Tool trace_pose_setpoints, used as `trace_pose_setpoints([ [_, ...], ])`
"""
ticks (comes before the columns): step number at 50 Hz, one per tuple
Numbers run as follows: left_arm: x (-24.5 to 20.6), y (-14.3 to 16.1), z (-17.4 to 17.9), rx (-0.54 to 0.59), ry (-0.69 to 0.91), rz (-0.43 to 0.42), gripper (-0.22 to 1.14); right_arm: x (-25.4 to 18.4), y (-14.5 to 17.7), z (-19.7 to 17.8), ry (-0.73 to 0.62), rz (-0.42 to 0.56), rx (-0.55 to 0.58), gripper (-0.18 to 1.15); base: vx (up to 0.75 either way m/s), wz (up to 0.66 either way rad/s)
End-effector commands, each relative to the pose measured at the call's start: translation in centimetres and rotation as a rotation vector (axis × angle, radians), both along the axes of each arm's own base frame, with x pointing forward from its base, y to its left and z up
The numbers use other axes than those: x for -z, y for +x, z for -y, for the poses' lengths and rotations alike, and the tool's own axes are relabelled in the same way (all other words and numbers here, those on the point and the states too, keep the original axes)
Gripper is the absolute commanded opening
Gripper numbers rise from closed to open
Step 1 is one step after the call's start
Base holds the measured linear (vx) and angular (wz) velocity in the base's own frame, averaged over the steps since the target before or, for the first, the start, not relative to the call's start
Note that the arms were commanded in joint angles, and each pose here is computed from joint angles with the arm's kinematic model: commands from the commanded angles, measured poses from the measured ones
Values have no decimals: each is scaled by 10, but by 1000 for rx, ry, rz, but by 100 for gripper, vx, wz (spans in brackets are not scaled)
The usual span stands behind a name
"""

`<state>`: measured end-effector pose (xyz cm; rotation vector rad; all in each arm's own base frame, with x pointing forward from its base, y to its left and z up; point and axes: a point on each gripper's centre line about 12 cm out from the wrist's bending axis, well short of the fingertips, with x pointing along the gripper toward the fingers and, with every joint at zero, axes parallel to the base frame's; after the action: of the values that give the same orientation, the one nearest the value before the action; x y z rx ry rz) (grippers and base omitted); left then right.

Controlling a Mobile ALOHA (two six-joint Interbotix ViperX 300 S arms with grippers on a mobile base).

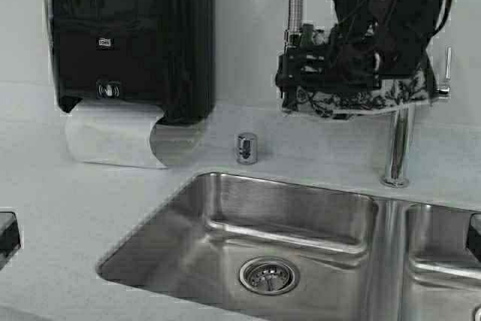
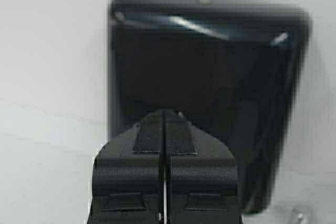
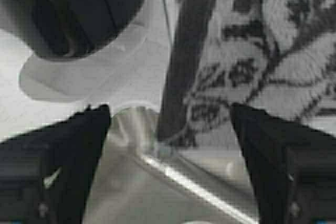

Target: Get the cloth and wipe up the spill under the wine glass

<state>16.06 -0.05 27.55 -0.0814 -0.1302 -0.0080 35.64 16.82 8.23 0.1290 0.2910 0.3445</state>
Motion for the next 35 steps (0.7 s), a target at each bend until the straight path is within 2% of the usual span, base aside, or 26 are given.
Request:
trace_pose_setpoints([
  [1, -3, 2, 0, 1, 2, 3, 2, -8, 14, 1, 24, 36, 28, 101, 7, 3],
  [14, -2, 2, 0, 1, 3, 2, 2, -4, 19, 15, 28, 23, 84, 100, 5, 3],
  [20, -3, 2, 0, 1, 2, 3, 2, -4, 19, 15, 27, 23, 85, 91, 3, 1],
  [25, -3, 2, 0, 1, 2, 3, 2, -4, 19, 15, 27, 24, 83, 69, 1, 1],
  [35, -2, 2, 0, 1, 2, 2, 2, -4, 18, 16, 28, 22, 85, 13, 0, 0],
])
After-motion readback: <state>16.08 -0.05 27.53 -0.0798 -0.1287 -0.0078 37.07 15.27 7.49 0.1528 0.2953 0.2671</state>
